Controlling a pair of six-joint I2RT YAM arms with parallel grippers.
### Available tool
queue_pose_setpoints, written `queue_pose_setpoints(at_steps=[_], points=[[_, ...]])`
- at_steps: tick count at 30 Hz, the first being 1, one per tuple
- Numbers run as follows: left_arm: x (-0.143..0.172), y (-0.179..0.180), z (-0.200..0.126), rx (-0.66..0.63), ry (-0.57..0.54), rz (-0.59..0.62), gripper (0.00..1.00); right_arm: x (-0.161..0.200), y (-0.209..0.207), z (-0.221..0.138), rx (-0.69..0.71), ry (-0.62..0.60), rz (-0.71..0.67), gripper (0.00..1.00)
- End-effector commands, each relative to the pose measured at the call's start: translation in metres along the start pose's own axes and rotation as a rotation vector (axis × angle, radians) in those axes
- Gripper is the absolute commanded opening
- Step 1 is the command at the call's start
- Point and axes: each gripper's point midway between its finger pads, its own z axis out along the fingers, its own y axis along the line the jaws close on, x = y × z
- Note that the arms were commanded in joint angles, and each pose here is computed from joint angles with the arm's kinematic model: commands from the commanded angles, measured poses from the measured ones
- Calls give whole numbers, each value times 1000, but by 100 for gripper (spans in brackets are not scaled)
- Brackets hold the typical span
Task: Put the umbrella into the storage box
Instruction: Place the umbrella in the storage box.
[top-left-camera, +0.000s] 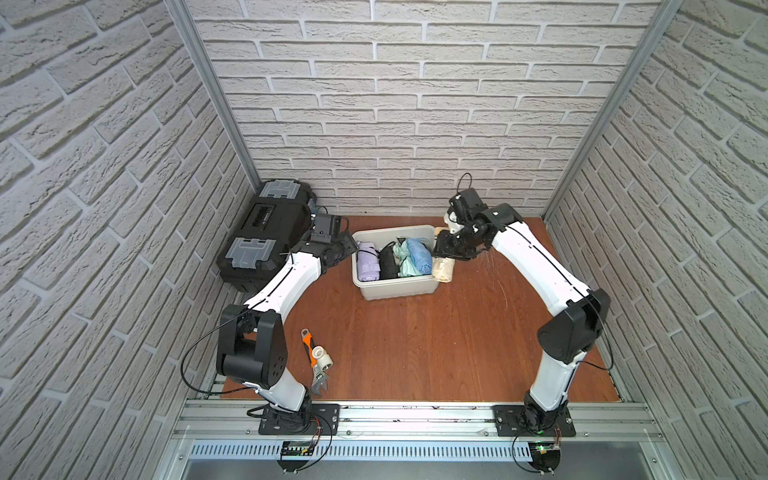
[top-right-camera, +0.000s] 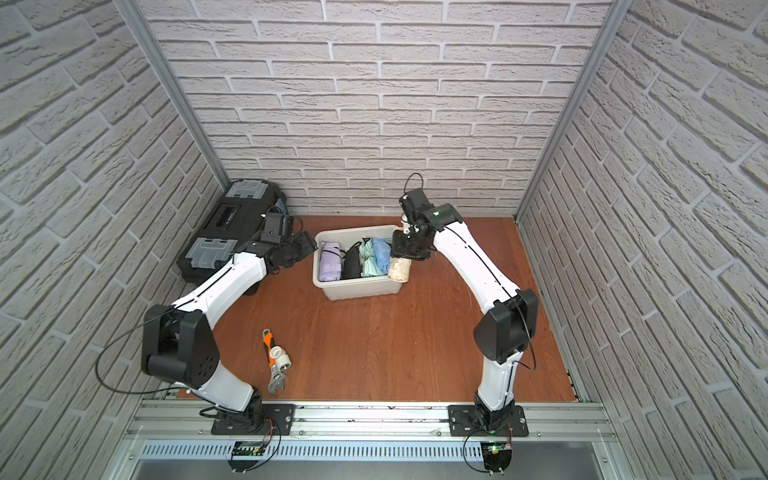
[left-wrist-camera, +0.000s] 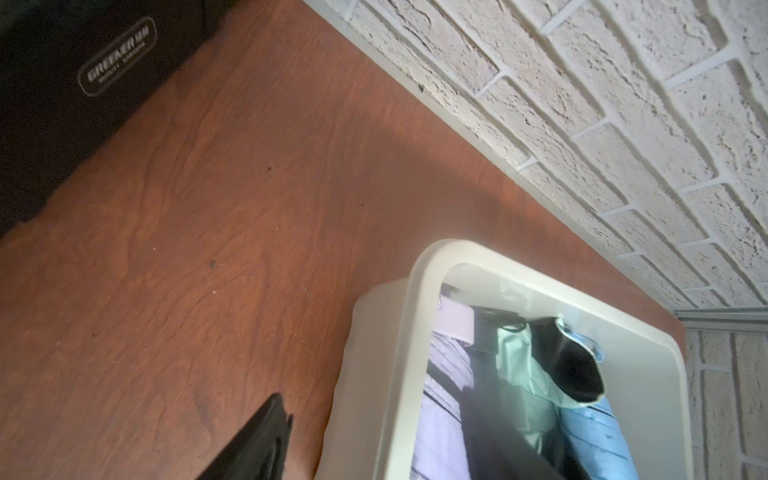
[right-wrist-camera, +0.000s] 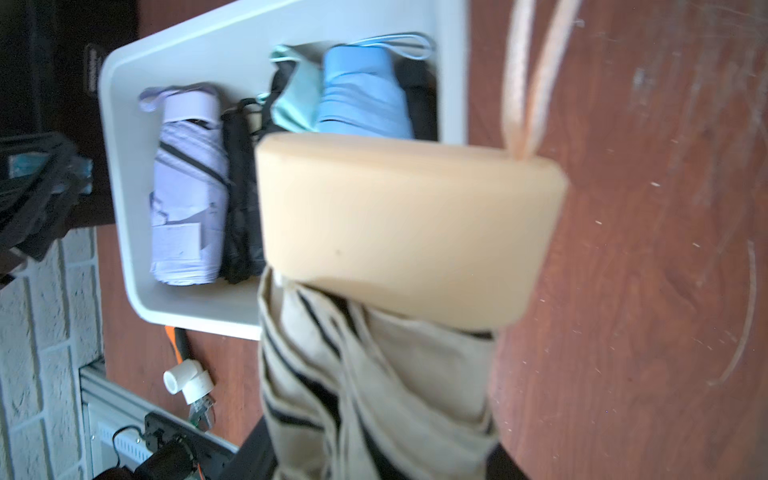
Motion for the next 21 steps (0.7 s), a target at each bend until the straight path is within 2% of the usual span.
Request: queue_pose_setpoints(at_steps=[1, 10, 17, 21], points=[[-4, -7, -5, 57, -18, 10, 66, 4, 33, 4, -59, 49, -108, 35], [14, 1, 2, 56, 44, 85, 54, -27, 85, 50, -151, -5, -125, 33], [27, 5, 10, 50, 91, 141, 45, -48, 83, 88, -123, -48, -83, 30], [34, 2, 15, 56, 113, 173, 41, -45, 77, 104, -95, -26, -86, 30]])
